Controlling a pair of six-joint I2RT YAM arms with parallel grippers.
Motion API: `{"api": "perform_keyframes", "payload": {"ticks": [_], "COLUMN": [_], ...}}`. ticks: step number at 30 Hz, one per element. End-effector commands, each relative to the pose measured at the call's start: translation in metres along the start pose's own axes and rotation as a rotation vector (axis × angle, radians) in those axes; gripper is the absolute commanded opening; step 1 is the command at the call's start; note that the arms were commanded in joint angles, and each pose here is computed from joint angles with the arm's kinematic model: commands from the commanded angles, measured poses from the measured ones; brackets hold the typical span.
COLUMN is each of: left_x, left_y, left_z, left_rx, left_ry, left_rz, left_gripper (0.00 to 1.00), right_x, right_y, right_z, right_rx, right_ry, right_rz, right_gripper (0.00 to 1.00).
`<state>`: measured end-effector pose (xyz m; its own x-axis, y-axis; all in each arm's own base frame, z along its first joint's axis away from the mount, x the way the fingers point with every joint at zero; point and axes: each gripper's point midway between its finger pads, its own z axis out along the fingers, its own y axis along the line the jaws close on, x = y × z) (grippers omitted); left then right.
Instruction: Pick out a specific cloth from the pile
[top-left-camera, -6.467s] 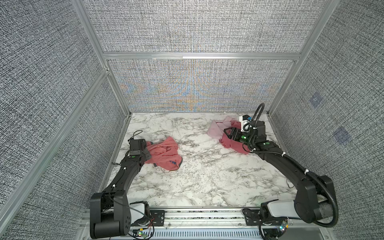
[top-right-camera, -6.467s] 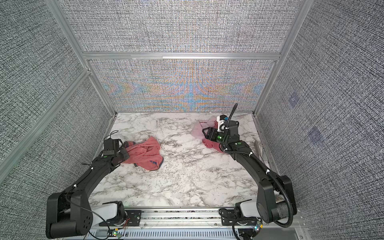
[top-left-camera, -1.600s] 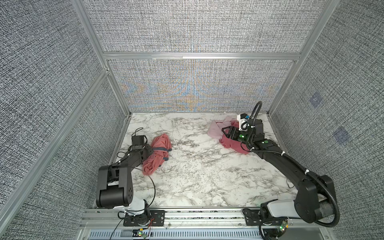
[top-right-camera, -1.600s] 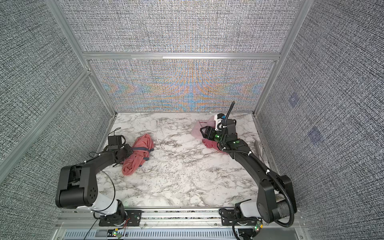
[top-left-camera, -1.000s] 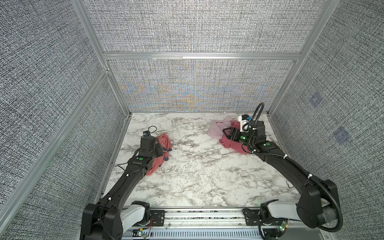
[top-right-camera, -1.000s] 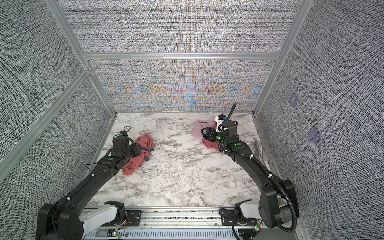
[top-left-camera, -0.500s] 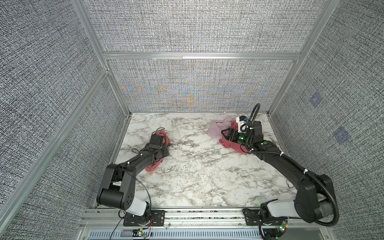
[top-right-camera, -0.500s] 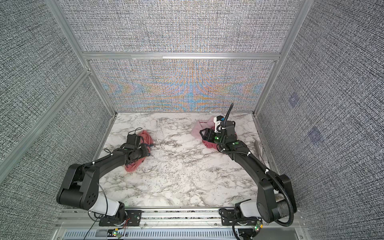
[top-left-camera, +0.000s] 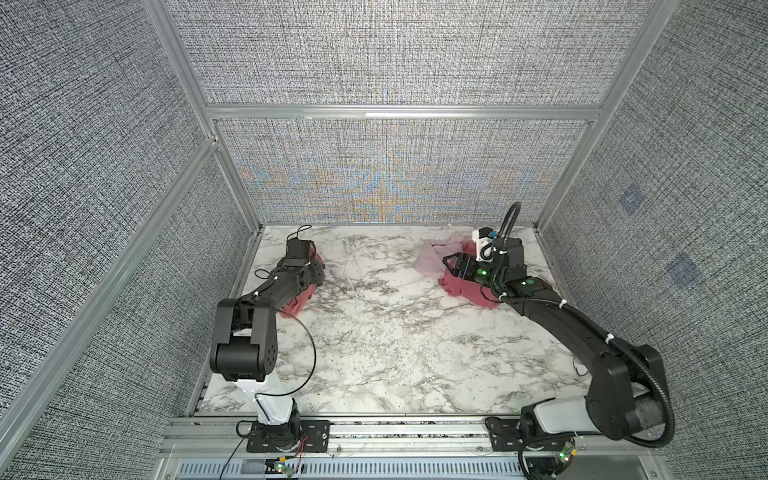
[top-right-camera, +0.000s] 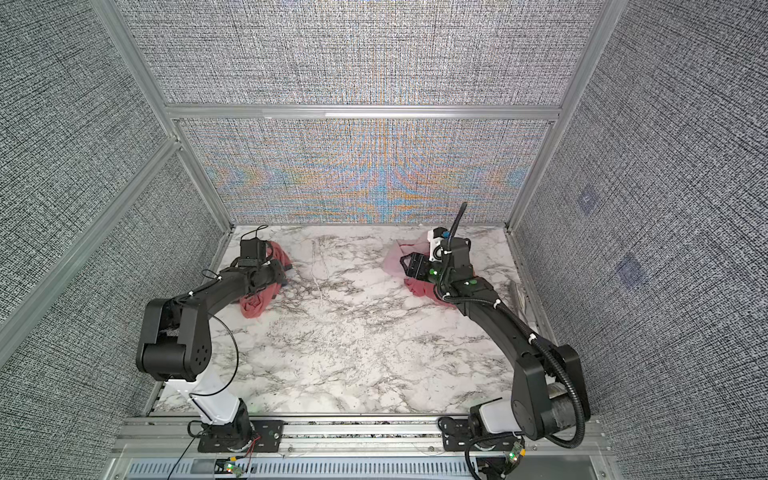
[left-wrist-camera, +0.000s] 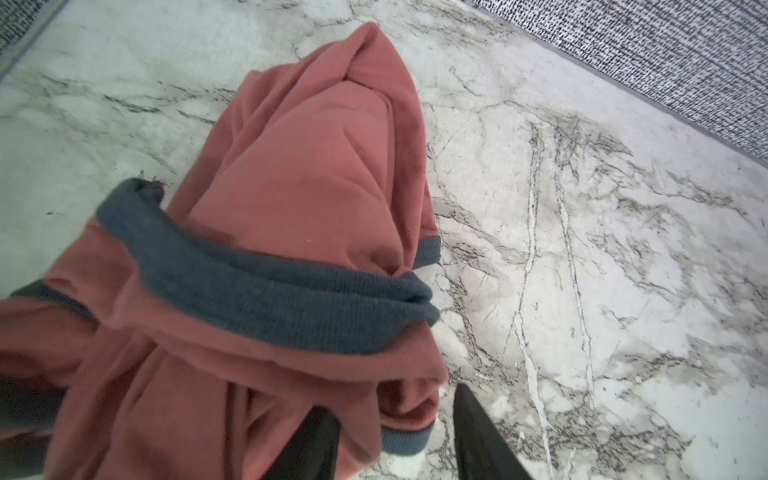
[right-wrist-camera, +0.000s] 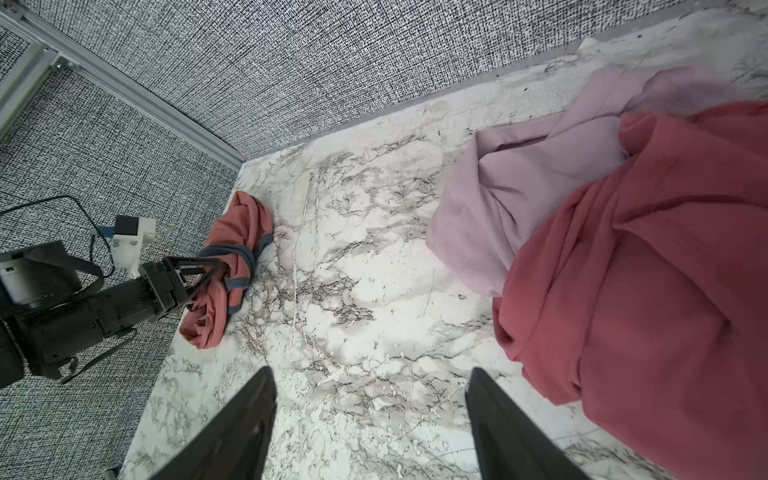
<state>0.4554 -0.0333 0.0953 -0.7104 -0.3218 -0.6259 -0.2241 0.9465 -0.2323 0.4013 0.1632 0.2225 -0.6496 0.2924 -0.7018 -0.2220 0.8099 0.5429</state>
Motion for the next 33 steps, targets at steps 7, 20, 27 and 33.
{"api": "perform_keyframes", "payload": {"ticks": [7, 20, 27, 33], "left_x": [0.001, -0.019, -0.004, 0.015], "left_y": [-0.017, 0.038, 0.050, 0.054], "left_z": [-0.066, -0.108, -0.112, -0.098], "left_rx": [0.096, -0.171, -0.194, -0.183], "left_ry": [-0.244, -0.606, -0.712, -0.728], "left_rz": [0.146, 0.227, 0.267, 0.306], "left_gripper": [0.48, 0.53, 0.53, 0.53], "right_x": [-0.033, -0.008, 0.019, 0.027], "right_y": [-0.064, -0.176, -0.198, -0.204], "right_z": [-0.058, -0.113, -0.101, -0.085], "right_rx": [0.301, 0.837, 0.844, 0.807], "right_ry": [-0.182, -0.412, -0.508, -0.516], "right_rz": [-0.096, -0.289, -0.378, -0.385], "right_gripper": [0.75, 0.84, 0.85, 0.86]}}
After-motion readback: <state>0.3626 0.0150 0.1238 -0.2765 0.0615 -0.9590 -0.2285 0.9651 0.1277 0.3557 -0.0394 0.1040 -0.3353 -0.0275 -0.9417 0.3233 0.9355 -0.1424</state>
